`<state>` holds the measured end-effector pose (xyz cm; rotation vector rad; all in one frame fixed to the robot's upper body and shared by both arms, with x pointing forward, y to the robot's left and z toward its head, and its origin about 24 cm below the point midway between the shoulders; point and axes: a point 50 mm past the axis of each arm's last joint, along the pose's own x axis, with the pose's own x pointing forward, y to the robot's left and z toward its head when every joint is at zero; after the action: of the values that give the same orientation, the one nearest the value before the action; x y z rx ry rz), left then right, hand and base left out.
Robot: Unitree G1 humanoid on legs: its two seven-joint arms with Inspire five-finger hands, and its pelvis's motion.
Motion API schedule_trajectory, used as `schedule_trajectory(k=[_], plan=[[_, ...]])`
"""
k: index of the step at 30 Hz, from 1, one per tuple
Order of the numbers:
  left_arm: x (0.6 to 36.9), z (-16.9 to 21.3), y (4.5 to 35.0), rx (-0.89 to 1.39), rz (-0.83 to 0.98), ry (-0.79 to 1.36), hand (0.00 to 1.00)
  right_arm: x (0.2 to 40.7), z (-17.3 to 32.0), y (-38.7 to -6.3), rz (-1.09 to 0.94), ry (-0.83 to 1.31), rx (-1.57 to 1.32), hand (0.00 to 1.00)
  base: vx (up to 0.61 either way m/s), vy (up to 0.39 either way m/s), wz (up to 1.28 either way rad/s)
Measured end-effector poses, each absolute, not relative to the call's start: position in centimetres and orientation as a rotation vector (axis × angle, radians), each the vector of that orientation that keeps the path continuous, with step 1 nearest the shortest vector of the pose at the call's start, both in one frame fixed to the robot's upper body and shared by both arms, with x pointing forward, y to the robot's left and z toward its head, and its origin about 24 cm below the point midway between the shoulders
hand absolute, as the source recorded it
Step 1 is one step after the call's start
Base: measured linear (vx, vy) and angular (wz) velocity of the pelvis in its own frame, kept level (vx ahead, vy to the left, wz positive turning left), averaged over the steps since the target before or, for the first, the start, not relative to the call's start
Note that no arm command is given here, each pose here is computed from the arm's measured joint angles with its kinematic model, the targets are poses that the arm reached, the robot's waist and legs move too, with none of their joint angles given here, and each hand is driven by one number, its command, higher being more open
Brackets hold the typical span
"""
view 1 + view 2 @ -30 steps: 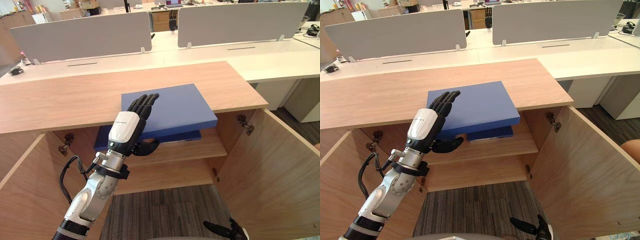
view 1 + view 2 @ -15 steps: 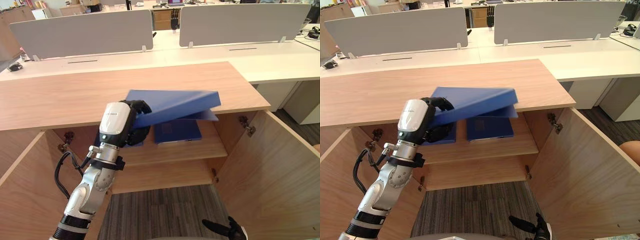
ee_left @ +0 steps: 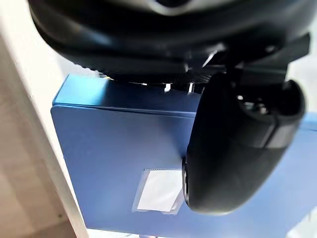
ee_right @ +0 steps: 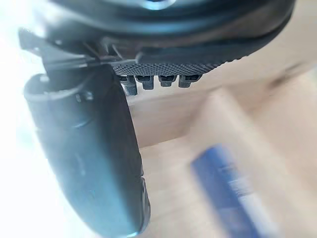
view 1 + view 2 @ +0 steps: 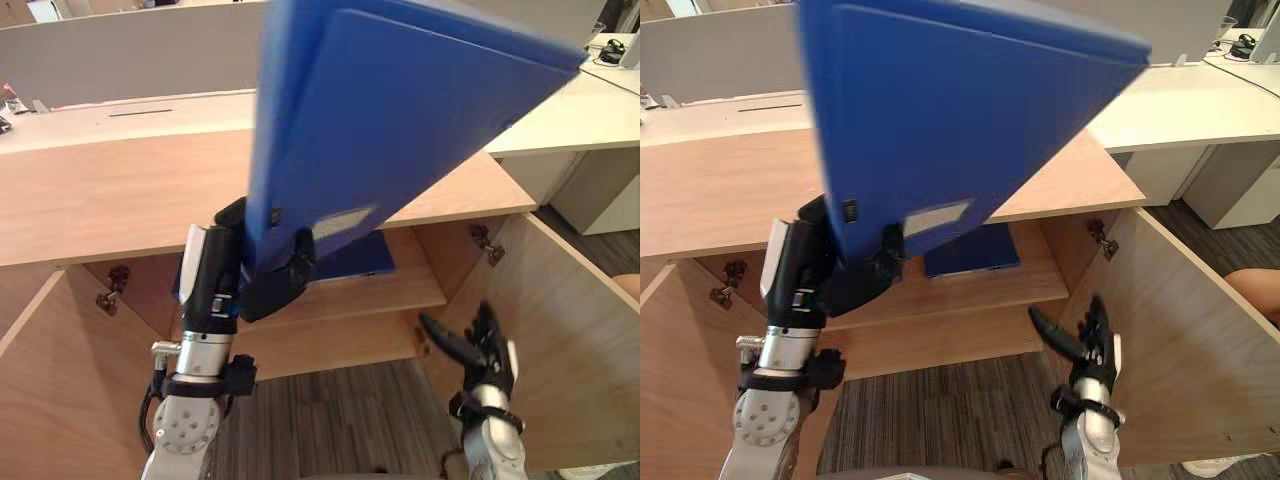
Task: Walk over to the cabinet, pick up the folder, carry it to the office cabinet, place the folder inside the office cabinet, then close the office cabinet door
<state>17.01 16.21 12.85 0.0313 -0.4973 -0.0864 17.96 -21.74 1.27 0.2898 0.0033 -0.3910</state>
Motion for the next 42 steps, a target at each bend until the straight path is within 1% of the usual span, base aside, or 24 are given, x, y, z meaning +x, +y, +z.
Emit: schedule_trajectory(k=[1, 4, 5, 6, 7, 11, 14, 17, 18, 22, 25, 29, 30, 34, 36, 39, 41, 42], plan=[[16.9, 12.7, 16.4, -0.015, -0.096, -0.482, 0.00, 18.1, 2.2, -21.7, -0.379, -0.041, 0.304, 1.00, -0.02, -0.041, 0.00], [16.2, 11.8, 17.3, -0.200, -0.123, -0.419, 0.00, 18.7, 7.3, -21.1, -0.272, -0.291, 0.354, 1.00, 0.00, -0.033, 0.00], [16.2, 11.7, 17.3, -0.223, -0.127, -0.414, 0.00, 18.8, 8.2, -20.9, -0.242, -0.331, 0.357, 1.00, 0.00, -0.032, 0.00], [16.1, 11.6, 17.4, -0.258, -0.138, -0.407, 0.00, 18.9, 9.3, -20.5, -0.197, -0.382, 0.362, 1.00, -0.01, -0.035, 0.00], [16.1, 11.5, 17.4, -0.302, -0.159, -0.400, 0.00, 19.4, 11.2, -19.6, -0.100, -0.467, 0.370, 1.00, -0.01, -0.036, 0.00], [16.0, 11.4, 17.2, -0.345, -0.214, -0.392, 0.00, 20.8, 14.3, -17.5, 0.121, -0.594, 0.325, 1.00, -0.02, -0.044, 0.02], [16.0, 11.4, 17.1, -0.380, -0.252, -0.390, 0.00, 21.5, 15.5, -16.3, 0.243, -0.629, 0.281, 1.00, -0.01, -0.045, 0.09], [16.0, 11.2, 17.0, -0.397, -0.284, -0.374, 0.00, 22.1, 15.6, -15.7, 0.313, -0.620, 0.240, 1.00, -0.01, -0.036, 0.14], [16.0, 11.1, 17.0, -0.396, -0.285, -0.372, 0.00, 22.3, 15.6, -15.6, 0.324, -0.612, 0.231, 0.00, -0.01, -0.027, 0.12], [16.1, 10.5, 17.5, -0.377, -0.292, -0.327, 0.00, 23.7, 14.4, -15.7, 0.382, -0.524, 0.171, 0.00, -0.02, -0.037, 0.07], [16.2, 10.3, 17.9, -0.347, -0.295, -0.307, 0.00, 24.0, 13.5, -15.7, 0.425, -0.459, 0.126, 0.00, -0.02, -0.037, 0.12], [16.3, 10.3, 18.8, -0.314, -0.278, -0.303, 0.00, 23.9, 13.2, -15.5, 0.493, -0.425, 0.100, 0.00, -0.02, -0.037, 0.06], [16.3, 10.2, 18.9, -0.320, -0.276, -0.299, 1.00, 23.9, 13.2, -15.5, 0.502, -0.425, 0.107, 0.00, -0.03, -0.033, 0.06], [16.3, 10.2, 19.0, -0.317, -0.263, -0.304, 1.00, 23.9, 13.3, -15.5, 0.505, -0.426, 0.114, 0.00, -0.03, -0.034, 0.06], [16.4, 10.4, 19.2, -0.281, -0.224, -0.318, 1.00, 23.8, 13.3, -15.1, 0.531, -0.434, 0.112, 0.00, -0.04, -0.042, 0.09], [16.6, 10.3, 19.6, -0.243, -0.121, -0.358, 1.00, 23.8, 13.3, -14.3, 0.485, -0.465, 0.132, 0.00, -0.04, -0.038, 0.09], [16.8, 9.9, 20.4, -0.237, -0.022, -0.372, 1.00, 23.8, 13.2, -14.2, 0.440, -0.477, 0.140, 0.00, -0.04, -0.036, 0.10], [16.8, 9.2, 21.4, -0.236, 0.066, -0.360, 1.00, 23.8, 13.2, -14.2, 0.409, -0.485, 0.143, 0.00, -0.05, -0.038, 0.05]])
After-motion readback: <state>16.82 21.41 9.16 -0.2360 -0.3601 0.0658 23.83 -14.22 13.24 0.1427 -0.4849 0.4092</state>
